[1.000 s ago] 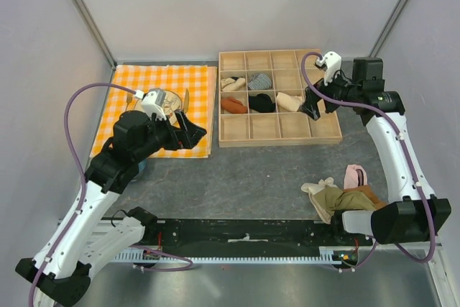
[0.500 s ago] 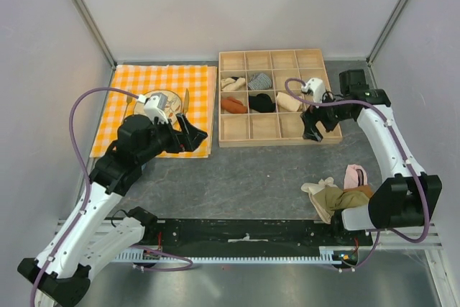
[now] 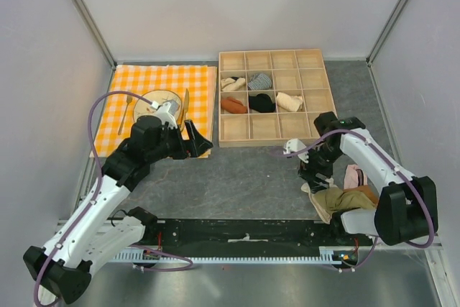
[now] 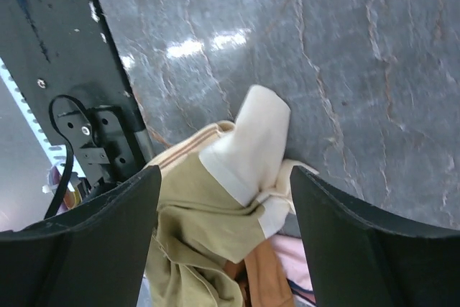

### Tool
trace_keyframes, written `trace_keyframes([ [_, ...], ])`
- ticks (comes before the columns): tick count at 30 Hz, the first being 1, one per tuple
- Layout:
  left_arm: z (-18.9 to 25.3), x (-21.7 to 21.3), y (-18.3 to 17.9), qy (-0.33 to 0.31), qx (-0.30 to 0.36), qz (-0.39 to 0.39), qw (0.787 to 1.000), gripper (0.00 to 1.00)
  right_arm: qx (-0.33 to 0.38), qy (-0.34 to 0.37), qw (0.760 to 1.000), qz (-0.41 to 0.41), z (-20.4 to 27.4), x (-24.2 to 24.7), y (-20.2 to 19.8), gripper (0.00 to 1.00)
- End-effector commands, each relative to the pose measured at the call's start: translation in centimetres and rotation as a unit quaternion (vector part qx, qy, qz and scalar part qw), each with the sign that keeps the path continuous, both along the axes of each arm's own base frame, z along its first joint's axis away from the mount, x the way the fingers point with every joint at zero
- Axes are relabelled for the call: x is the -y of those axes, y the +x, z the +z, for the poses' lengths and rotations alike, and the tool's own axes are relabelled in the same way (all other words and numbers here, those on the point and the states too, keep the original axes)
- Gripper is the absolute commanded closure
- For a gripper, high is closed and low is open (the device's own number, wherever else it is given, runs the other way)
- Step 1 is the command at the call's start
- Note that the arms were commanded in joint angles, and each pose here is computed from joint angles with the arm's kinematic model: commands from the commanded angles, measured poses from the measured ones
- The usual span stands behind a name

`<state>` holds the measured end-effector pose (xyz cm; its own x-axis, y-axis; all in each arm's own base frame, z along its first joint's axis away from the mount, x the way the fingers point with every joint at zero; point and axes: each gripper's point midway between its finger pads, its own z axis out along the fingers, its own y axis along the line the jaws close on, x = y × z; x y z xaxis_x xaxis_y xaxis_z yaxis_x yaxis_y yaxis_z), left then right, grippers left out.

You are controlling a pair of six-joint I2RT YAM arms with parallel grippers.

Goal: Roll the underwear
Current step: Move the underwear to the corner of the board.

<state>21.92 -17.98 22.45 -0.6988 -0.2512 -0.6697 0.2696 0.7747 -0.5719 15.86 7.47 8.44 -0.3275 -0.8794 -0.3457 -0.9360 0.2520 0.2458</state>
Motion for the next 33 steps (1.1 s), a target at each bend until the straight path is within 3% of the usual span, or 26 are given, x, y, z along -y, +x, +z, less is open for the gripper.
trace_keyframes([
  [1, -0.4, 0.8, -1.2, -0.021, -0.020, -0.029, 0.999, 0.09, 0.023, 0.011, 1.000, 0.013, 0.2, -2.2, -0.3, 0.20],
  [5, -1.1, 0.7, -2.3, -0.010, -0.017, -0.055, 0.998, 0.09, 0.070, -0.025, 0.997, -0.017, -0.4, -3.0, 1.4, 0.21],
  [11, -1.0, 0.2, -4.3, -0.011, -0.002, -0.079, 0.997, 0.09, 0.057, -0.051, 0.997, -0.003, -1.1, -4.0, 1.7, 0.33],
  [20, -2.2, -1.5, -8.0, -0.052, -0.015, -0.047, 0.997, 0.10, 0.053, -0.137, 0.989, 0.001, -3.7, -2.0, 2.2, 0.46],
  [29, -3.2, -1.4, -7.7, -0.071, -0.036, -0.021, 0.997, 0.10, 0.038, -0.159, 0.986, 0.014, -4.3, -1.2, 1.0, 0.57],
  [32, -3.1, -1.2, -7.1, -0.062, -0.041, -0.024, 0.997, 0.10, 0.033, -0.167, 0.985, 0.019, -4.6, -0.7, 0.7, 0.68],
  [33, -2.9, -1.1, -6.8, -0.060, -0.043, -0.025, 0.997, 0.10, 0.029, -0.169, 0.985, 0.020, -4.5, -0.7, 0.4, 0.77],
])
